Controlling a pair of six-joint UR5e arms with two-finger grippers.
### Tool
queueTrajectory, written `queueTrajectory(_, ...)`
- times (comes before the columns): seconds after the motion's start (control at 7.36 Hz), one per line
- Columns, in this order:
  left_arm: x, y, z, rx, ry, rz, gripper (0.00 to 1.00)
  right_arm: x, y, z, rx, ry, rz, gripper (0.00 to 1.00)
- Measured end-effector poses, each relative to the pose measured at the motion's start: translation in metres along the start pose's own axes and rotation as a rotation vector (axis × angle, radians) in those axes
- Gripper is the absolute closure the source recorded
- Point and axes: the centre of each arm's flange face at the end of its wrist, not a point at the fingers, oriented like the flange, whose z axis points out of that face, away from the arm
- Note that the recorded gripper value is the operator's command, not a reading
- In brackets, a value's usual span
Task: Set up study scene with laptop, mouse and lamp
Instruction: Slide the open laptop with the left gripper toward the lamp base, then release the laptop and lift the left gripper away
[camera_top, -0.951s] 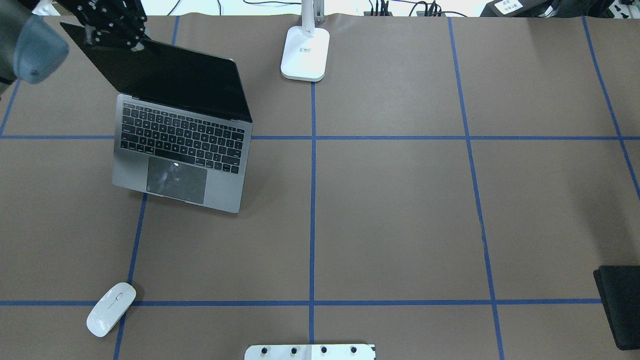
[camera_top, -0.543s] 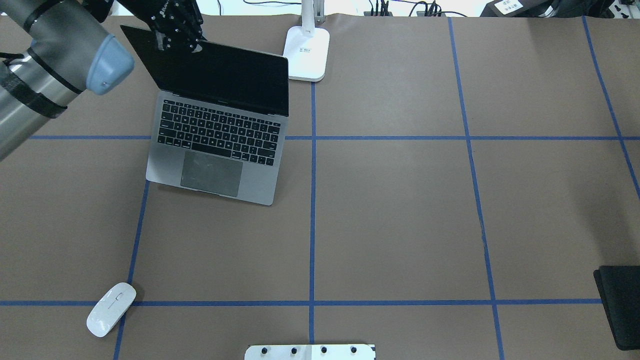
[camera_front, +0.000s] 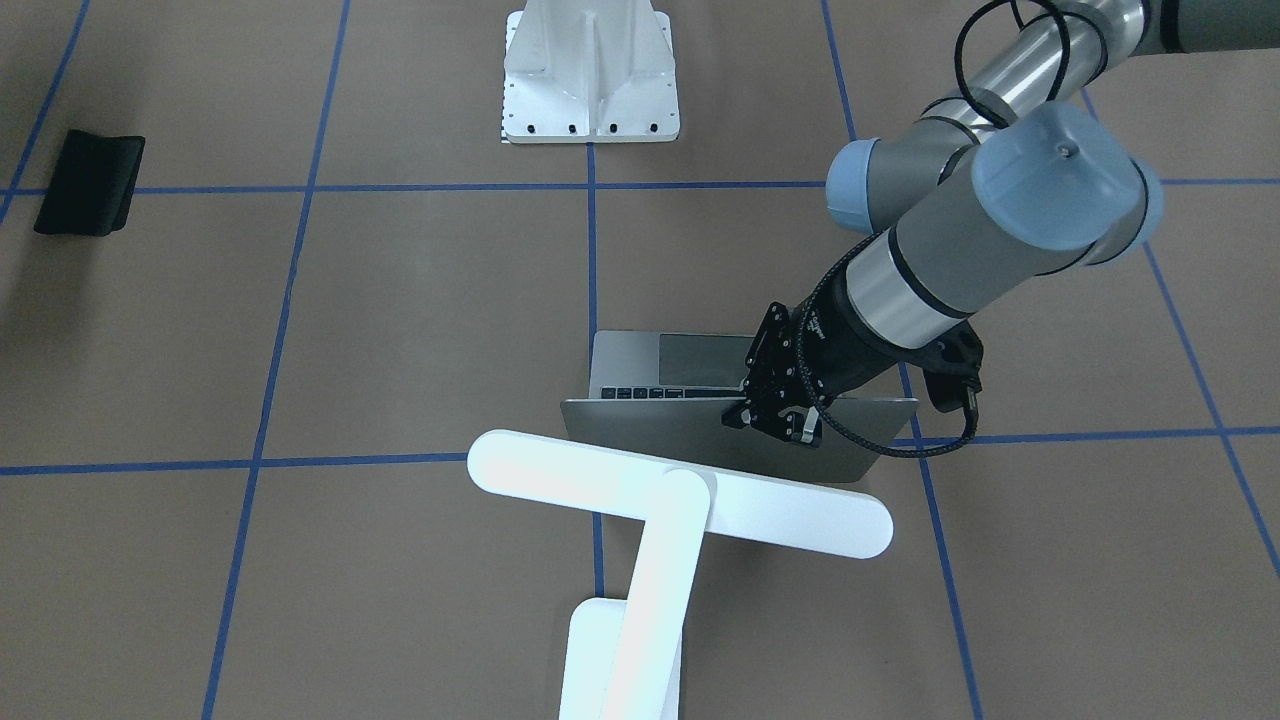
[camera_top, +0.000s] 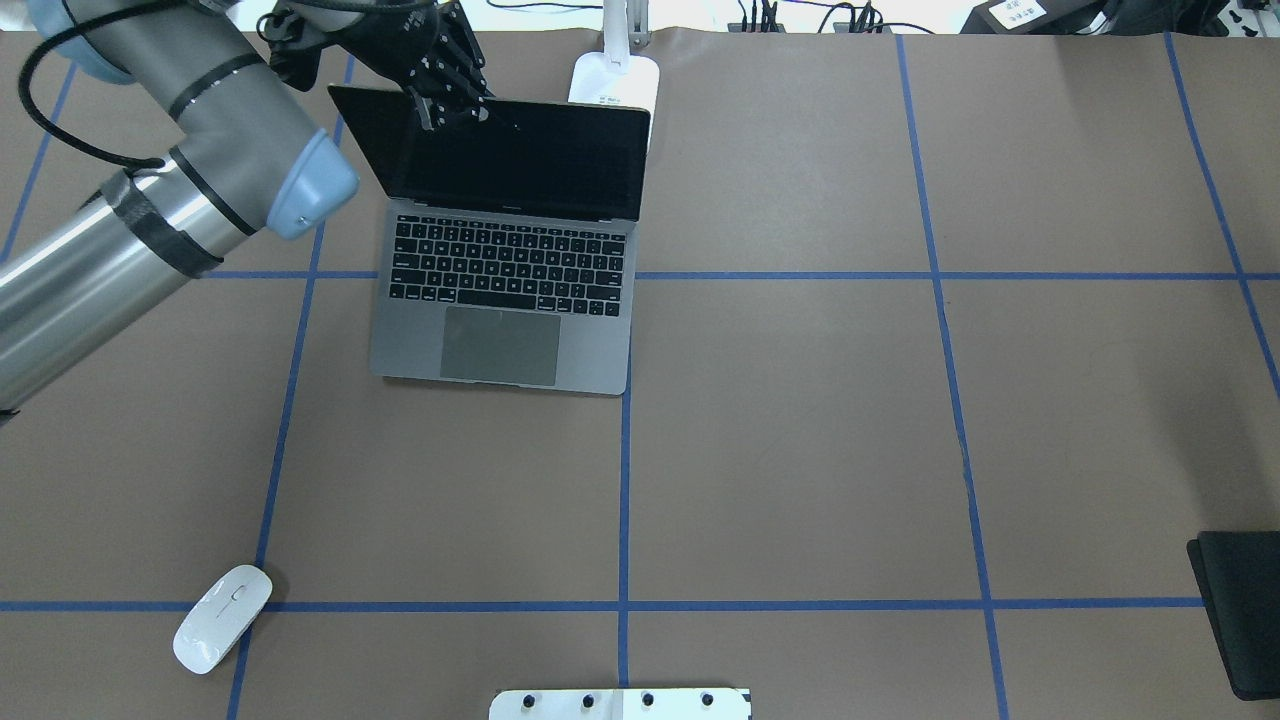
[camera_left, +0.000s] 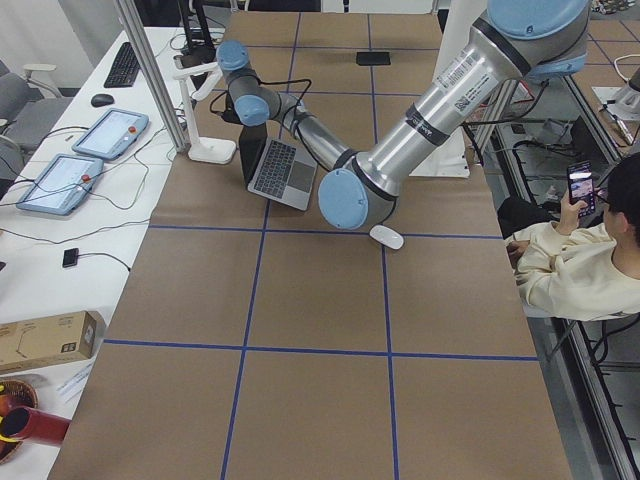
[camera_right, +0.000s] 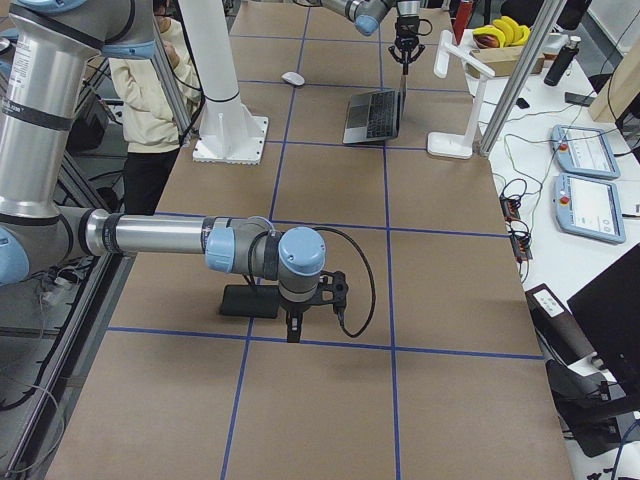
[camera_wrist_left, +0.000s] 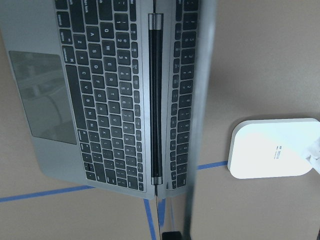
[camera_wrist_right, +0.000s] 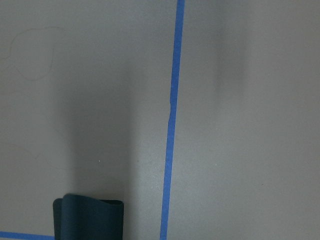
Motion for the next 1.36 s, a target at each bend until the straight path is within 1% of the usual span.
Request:
queueTrajectory(0.54,0.012,-0.023,0.034,-0.007,0.147,0.038,1.0,0.001,0.0,0.001,-0.001,-0.001,0.003,0.0)
queueTrajectory(0.82,0.018,-0.016,0.051,0.003,0.198,0.052,1.0,0.001,0.0,0.001,-0.002,-0.001,0.003,0.0)
queueTrajectory(0.95,0.017,-0.011,0.058,0.004,0.21,0.06,1.0,0.001,0.0,0.001,-0.002,-0.002,0.004,0.0)
queueTrajectory(1.09,0.013,-0.009,0.067,0.004,0.218,0.076,0.77,0.001,0.0,0.001,-0.003,-0.002,0.004,0.0)
queueTrajectory(1.22,0.009,-0.008,0.073,0.001,0.228,0.105,0.48,0.001,0.0,0.001,-0.002,-0.001,0.004,0.0)
queueTrajectory(1.36,0.007,-0.009,0.075,0.0,0.234,0.131,0.39,0.001,0.0,0.001,-0.001,-0.001,0.003,0.0)
